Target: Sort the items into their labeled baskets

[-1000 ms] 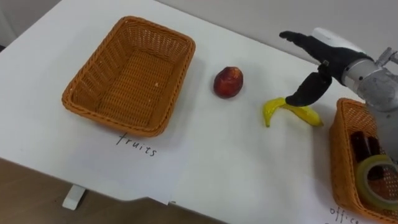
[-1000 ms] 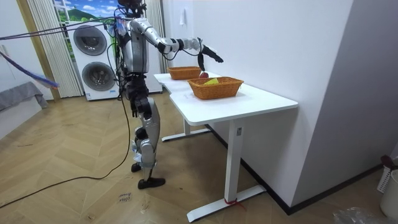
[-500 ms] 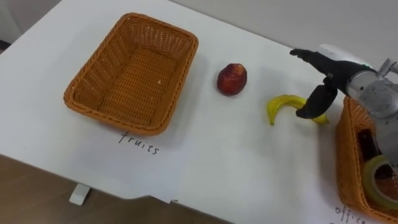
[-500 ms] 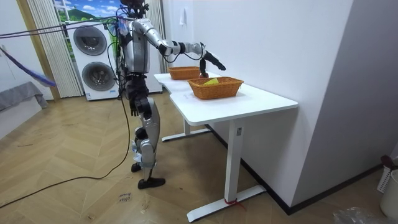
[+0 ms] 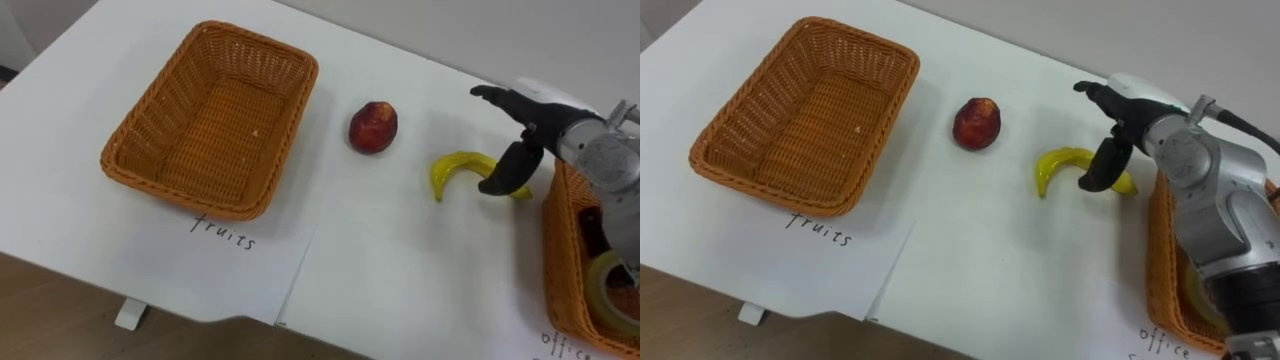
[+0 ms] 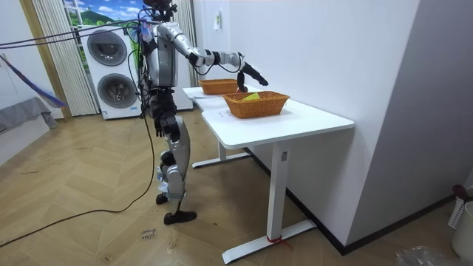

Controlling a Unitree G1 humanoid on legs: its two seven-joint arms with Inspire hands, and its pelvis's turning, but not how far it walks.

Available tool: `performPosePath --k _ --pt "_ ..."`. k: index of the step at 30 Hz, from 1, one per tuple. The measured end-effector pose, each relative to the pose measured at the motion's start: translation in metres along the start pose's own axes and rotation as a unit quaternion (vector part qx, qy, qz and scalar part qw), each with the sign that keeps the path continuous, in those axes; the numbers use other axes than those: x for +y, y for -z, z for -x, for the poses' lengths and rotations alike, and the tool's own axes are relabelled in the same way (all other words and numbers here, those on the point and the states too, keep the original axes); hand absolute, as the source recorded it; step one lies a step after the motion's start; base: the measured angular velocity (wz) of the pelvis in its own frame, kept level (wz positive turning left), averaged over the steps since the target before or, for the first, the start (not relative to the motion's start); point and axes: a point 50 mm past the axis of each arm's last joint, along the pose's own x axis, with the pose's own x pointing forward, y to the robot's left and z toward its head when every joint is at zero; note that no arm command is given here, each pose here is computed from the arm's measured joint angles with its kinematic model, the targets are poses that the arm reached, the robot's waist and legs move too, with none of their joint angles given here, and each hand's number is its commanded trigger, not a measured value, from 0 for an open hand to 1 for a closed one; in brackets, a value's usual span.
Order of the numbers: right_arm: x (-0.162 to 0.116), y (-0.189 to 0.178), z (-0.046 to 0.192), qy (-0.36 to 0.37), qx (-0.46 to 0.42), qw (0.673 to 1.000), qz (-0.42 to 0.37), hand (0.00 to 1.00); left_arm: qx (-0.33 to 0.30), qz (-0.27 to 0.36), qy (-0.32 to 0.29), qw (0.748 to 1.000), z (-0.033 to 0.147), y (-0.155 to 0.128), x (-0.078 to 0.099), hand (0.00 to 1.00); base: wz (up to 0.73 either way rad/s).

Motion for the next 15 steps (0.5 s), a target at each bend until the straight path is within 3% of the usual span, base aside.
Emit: performPosePath --k 15 --pt "0.0099 -0.0011 -0.0006 0.040 0.001 0.999 0.025 0.00 -0.001 -0.009 -0.008 1.000 0.0006 0.0005 -0.0016 0.00 0.00"
